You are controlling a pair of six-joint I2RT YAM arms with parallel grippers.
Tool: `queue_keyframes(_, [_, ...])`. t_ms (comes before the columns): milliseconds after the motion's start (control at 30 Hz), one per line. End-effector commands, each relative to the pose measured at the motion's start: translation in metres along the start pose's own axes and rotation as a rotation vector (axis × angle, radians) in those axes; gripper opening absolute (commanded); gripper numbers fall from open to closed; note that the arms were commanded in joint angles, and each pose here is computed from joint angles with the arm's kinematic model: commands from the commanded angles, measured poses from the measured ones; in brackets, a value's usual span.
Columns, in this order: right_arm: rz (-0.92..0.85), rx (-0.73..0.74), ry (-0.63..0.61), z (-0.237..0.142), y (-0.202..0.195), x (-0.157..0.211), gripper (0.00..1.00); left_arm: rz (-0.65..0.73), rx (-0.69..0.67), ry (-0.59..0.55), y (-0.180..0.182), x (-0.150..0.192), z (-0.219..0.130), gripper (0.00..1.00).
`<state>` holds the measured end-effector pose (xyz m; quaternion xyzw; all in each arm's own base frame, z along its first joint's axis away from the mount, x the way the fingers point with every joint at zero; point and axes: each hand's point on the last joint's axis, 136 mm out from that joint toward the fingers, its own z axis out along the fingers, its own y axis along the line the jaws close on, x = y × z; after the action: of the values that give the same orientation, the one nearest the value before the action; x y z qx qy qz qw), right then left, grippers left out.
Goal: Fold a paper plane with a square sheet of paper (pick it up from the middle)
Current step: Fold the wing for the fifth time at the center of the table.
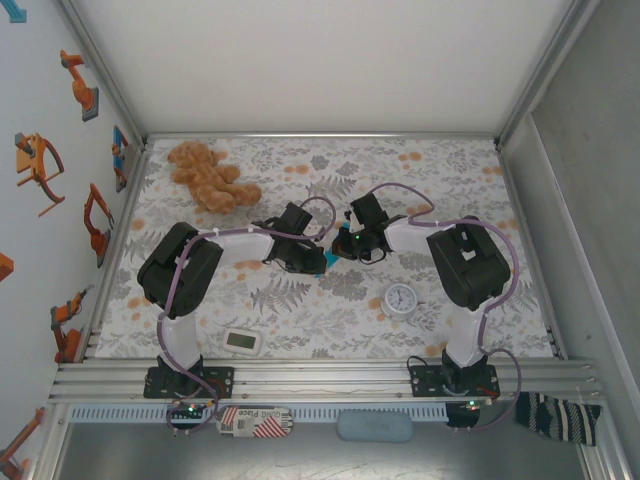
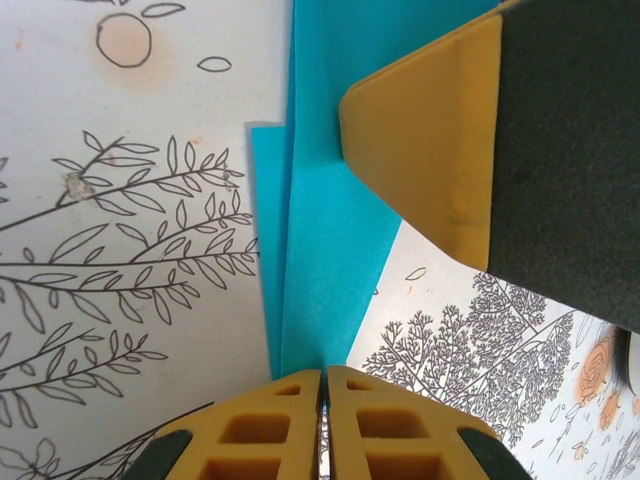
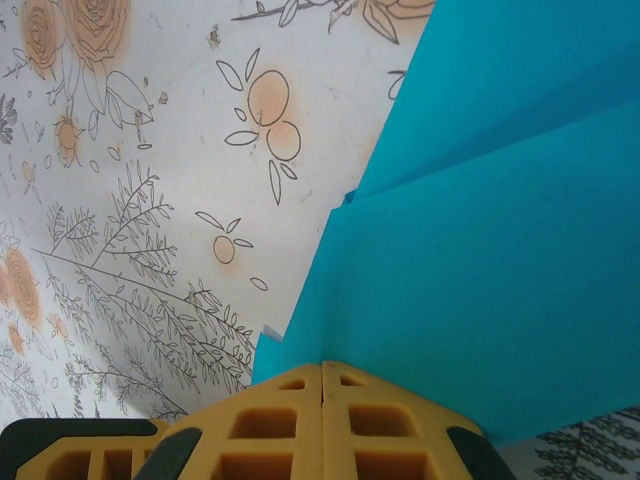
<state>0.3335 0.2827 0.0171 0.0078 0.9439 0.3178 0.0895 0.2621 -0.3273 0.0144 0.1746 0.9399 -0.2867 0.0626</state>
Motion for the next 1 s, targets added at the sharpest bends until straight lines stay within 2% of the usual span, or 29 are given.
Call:
queue_keyframes(0, [0.060,0.144,0.071,0.015,-0.041,0.022,0.00,-0.027,-0.066,0.126,0.015,0.041,0.001,0.12])
queue_keyframes(300, [0.059,0.146,0.075,0.016,-0.042,0.023,0.00,0.000,-0.056,0.117,0.003,0.045,-0.018,0.12])
queue_keyframes(633, [0.063,0.149,0.081,0.019,-0.044,0.024,0.00,-0.002,-0.117,0.153,0.020,0.056,-0.007,0.11])
queue_keyframes(733, [0.061,0.148,0.080,0.017,-0.043,0.023,0.00,0.004,-0.082,0.124,0.010,0.049,-0.014,0.11])
queue_keyframes(967, [0.062,0.150,0.081,0.018,-0.043,0.023,0.00,0.033,-0.012,-0.037,-0.017,0.006,-0.041,0.12])
